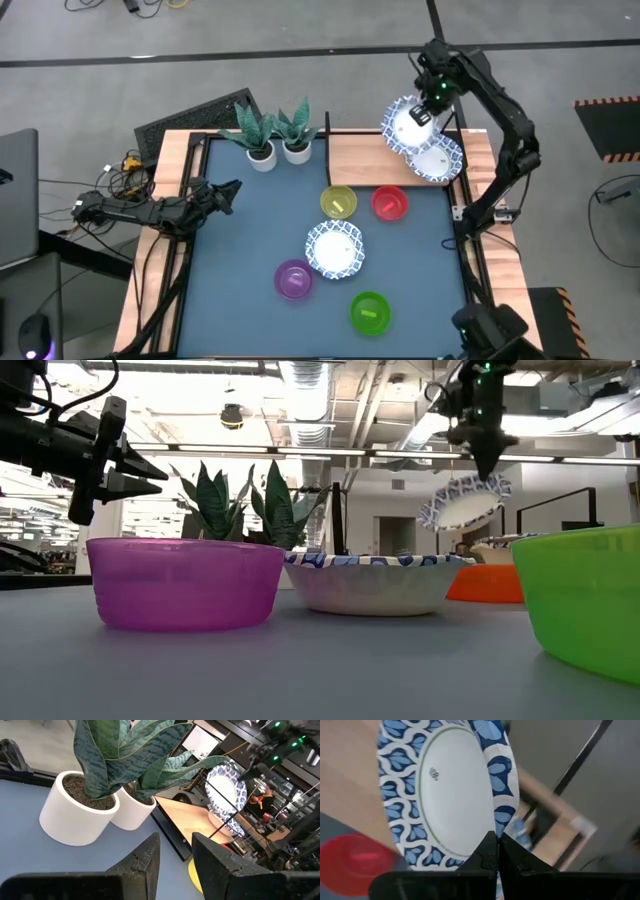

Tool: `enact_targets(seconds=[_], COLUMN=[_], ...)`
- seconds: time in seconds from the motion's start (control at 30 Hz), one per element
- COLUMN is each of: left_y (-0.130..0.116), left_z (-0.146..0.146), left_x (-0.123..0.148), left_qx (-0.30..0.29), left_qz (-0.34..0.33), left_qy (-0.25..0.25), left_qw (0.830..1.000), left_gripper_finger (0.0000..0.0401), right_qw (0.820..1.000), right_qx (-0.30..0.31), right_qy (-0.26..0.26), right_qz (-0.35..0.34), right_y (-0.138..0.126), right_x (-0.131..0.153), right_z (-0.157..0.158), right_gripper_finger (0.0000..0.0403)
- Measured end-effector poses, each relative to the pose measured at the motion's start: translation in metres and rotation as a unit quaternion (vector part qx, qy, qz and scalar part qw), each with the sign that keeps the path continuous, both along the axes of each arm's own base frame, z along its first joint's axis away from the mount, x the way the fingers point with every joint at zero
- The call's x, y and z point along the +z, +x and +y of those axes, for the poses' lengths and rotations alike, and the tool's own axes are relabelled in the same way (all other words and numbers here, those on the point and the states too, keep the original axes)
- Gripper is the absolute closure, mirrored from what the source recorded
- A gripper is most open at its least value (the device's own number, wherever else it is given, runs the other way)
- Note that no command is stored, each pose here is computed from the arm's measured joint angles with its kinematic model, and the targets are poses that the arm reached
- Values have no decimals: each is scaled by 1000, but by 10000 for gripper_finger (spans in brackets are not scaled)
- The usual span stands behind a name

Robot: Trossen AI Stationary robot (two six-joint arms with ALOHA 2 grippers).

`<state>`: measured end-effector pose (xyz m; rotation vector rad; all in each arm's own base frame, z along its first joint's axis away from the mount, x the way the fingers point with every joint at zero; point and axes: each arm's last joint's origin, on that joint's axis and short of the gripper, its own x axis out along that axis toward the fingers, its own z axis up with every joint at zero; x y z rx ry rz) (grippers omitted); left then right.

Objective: Place and stack bowls onto a shelf
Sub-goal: Stack the white patterned bowl on the white patterned bowl on the shelf

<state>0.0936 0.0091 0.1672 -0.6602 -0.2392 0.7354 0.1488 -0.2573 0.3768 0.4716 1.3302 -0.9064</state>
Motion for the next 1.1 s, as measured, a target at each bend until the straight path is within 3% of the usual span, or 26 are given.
enact_targets(seconds=[0.13, 0.23, 0.27, 0.4, 0.53, 0.7, 0.77, 1.1], left_y=[0, 0, 0, 0, 0, 0, 0, 0], left_z=[0, 0, 0, 0, 0, 0, 0, 0], left_x=[0, 0, 0, 0, 0, 0, 0, 0], left_qx=[0, 0, 0, 0, 0, -1, -2, -2], left_qz=[-1, -2, -2, -1, -2, -7, -7, -4], left_qy=[-1, -2, -2, -2, -3, -7, -8, -5], left_qw=[1000, 1000, 1000, 1000, 1000, 1000, 1000, 1000], left_gripper_finger=[303, 303, 303, 303, 303, 303, 303, 303], right_qw=[987, 950, 942, 940, 943, 943, 944, 940], right_qx=[126, 247, 258, 244, 234, 199, 171, 166], right_qy=[-77, -128, -145, -173, -164, -113, -124, -130], right_qz=[65, 143, 158, 165, 171, 241, 253, 268], right_y=[11, 22, 25, 26, 28, 30, 29, 34], right_x=[23, 36, 39, 46, 44, 32, 32, 27], right_z=[6, 10, 11, 8, 11, 20, 20, 25], right_gripper_finger=[381, 381, 381, 381, 381, 381, 381, 381])
